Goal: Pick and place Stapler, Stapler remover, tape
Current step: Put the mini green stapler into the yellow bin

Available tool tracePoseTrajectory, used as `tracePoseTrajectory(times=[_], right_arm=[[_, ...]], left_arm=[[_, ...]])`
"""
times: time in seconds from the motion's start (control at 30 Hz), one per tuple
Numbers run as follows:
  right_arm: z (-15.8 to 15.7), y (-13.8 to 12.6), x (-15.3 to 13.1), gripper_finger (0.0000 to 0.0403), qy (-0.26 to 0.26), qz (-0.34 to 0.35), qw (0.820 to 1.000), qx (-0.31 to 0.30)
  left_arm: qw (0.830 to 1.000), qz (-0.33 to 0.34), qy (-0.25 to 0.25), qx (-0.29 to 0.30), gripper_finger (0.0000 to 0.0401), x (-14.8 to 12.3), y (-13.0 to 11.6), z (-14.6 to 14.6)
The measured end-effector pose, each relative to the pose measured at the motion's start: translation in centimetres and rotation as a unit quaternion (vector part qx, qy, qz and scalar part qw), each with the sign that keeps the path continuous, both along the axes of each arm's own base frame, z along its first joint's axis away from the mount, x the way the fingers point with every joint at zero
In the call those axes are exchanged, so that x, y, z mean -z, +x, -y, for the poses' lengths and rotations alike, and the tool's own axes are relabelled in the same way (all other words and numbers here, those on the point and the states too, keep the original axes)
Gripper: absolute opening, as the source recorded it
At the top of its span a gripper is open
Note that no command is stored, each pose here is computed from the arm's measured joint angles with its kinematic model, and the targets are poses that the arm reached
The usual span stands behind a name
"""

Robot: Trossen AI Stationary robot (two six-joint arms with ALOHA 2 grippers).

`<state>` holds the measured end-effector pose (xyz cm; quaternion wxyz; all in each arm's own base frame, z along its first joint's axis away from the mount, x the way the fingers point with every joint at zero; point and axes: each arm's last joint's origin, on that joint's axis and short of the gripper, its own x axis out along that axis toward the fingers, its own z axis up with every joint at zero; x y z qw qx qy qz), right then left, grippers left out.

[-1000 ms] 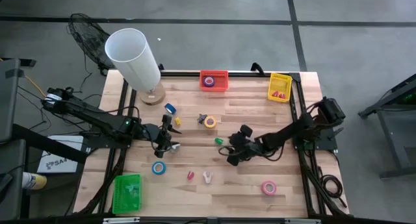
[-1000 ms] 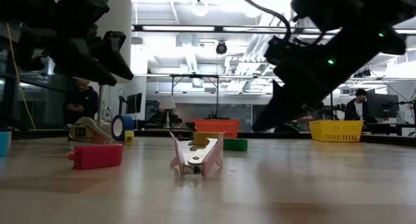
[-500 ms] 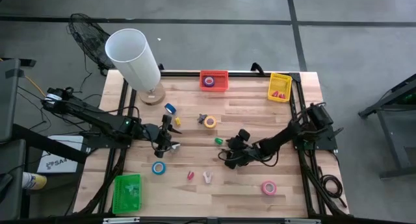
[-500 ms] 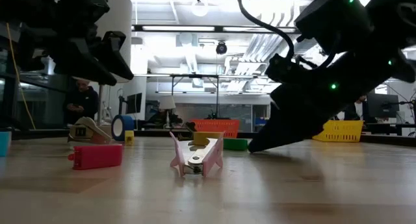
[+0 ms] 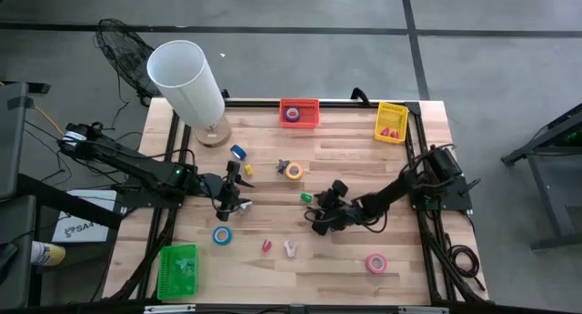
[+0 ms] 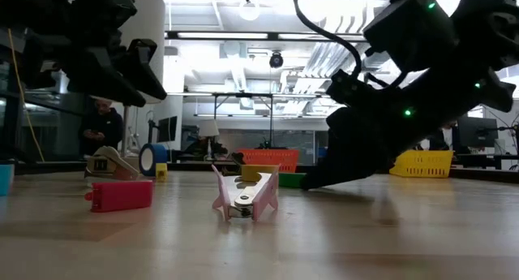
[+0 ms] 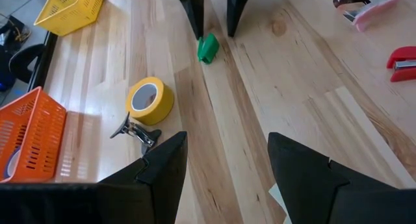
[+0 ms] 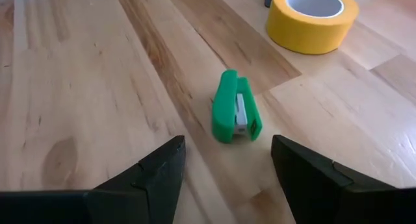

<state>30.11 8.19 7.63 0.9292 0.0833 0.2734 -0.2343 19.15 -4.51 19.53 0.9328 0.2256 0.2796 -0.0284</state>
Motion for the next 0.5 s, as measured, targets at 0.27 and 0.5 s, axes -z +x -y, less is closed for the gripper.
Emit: tracePoseTrajectory(times=[0.27, 0.5], right_arm=[[1.5, 0.5, 0.0, 0.0222, 0.0, -0.002, 1.0, 0.013], [2.2, 0.8, -0.2, 0.0216, 0.002, 0.005, 1.0, 0.003]], left_arm=[[1.0, 0.0, 0.0, 0.0, 0.0209, 0.0, 0.0, 0.0], [1.0, 0.0, 0.0, -0.001, 0.0209, 0.0, 0.0, 0.0]])
